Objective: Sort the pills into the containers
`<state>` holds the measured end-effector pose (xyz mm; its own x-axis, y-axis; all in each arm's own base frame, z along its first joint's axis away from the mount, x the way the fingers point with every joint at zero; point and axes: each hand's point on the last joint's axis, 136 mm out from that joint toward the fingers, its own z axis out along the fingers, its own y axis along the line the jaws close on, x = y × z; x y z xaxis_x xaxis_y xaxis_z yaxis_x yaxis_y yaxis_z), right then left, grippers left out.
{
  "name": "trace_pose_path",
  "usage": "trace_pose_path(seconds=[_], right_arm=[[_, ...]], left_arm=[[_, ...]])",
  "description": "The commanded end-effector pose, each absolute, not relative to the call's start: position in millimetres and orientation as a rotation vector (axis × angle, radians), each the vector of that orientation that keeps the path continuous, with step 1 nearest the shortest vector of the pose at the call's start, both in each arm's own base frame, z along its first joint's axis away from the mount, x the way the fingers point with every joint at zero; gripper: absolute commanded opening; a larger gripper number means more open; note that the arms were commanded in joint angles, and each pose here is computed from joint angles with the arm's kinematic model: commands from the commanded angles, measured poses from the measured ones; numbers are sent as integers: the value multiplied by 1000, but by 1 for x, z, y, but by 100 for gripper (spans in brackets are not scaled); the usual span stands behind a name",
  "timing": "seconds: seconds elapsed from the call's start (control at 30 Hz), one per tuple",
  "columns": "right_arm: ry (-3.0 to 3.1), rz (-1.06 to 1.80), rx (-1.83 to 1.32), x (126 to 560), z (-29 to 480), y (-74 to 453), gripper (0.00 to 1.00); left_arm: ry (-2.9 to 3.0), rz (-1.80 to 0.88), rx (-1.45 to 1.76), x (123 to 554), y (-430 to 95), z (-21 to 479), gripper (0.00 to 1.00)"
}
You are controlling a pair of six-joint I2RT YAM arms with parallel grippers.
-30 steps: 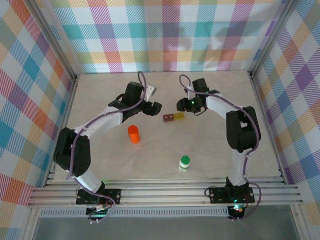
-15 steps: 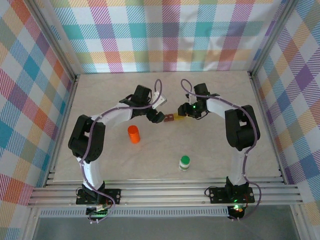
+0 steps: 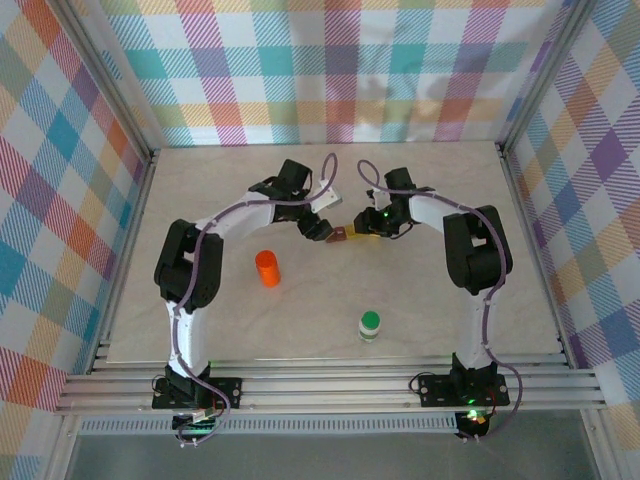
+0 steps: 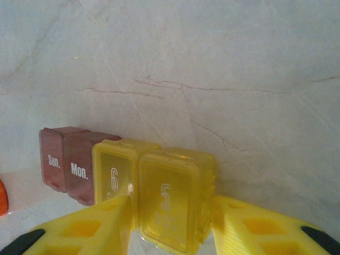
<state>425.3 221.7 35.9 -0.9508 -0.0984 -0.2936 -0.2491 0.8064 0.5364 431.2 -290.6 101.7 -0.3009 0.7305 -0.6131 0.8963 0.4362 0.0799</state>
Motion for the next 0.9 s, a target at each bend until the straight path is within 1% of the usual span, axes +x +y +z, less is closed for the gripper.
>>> trace_pose_path(seconds=[0.0, 0.17, 0.5, 0.87], right_arm=[[2742, 910, -331, 424, 34, 225, 42], [2750, 920, -350, 424, 35, 226, 42], [2756, 975, -355, 422, 31, 232, 39], [2766, 984, -359, 423, 30, 234, 38]], left_arm=[[2127, -388, 1490, 422, -293, 91, 73], [2170, -350, 1552, 425, -289, 72, 70], [2208, -345, 1586, 425, -288, 52, 73], [2210, -397, 1615, 426, -295, 45, 71]])
